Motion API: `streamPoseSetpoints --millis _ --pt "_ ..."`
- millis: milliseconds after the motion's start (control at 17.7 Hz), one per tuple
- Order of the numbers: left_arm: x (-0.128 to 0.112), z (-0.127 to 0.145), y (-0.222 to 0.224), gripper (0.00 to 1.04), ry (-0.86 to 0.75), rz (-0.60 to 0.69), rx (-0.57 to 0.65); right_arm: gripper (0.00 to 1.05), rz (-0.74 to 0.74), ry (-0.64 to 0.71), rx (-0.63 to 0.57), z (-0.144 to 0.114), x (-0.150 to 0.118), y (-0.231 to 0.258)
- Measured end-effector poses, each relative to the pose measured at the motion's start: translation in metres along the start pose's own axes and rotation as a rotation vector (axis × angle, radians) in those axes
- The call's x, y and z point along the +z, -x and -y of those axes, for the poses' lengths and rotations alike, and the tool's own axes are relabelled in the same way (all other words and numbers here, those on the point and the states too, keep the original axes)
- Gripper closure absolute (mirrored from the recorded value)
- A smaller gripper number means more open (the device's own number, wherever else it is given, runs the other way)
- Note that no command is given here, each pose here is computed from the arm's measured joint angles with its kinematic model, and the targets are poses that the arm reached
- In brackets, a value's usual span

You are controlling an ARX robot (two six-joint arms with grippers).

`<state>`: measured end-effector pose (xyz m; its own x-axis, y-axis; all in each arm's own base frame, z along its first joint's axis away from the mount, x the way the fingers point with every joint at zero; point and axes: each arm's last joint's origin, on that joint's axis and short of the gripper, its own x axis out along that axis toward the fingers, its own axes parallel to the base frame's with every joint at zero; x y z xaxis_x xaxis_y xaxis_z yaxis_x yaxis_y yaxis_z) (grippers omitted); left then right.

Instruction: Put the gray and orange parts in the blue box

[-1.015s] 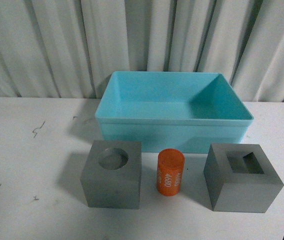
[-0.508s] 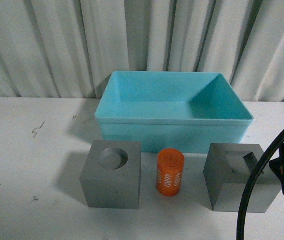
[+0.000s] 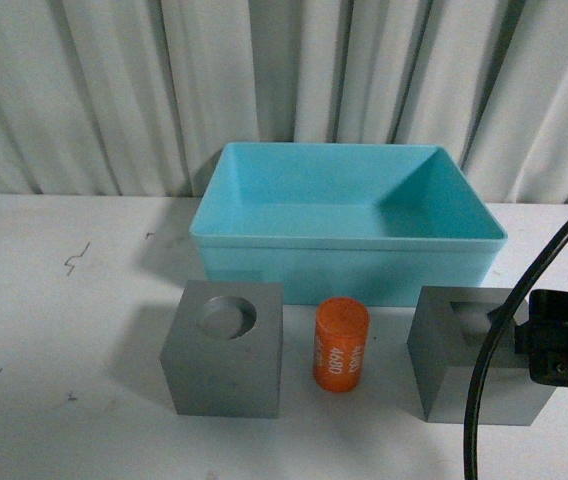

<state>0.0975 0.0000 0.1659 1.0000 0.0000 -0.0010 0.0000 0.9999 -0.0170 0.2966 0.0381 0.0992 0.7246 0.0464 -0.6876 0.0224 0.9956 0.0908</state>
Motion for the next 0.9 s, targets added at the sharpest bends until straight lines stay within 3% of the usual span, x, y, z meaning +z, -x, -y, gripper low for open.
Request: streamPoseSetpoints --millis 338,451,620,733,902 --pt "0.000 0.000 0.000 0.07 0.000 0.000 0.000 0.81 0.007 -0.013 -0.004 0.003 -0.002 0.002" --pt "0.000 0.000 0.000 0.07 0.000 0.000 0.000 0.87 0.008 -0.021 -0.013 0.007 -0.004 0.006" --pt "0.000 0.000 0.000 0.07 0.000 0.000 0.000 0.87 -0.006 -0.042 -0.016 0.014 -0.003 0.032" --pt "0.000 0.000 0.000 0.07 0.000 0.000 0.000 0.87 0.108 -0.052 0.018 0.013 0.024 0.066" --pt "0.000 0.000 0.000 0.07 0.000 0.000 0.000 0.87 0.438 -0.038 0.108 -0.005 0.111 0.120"
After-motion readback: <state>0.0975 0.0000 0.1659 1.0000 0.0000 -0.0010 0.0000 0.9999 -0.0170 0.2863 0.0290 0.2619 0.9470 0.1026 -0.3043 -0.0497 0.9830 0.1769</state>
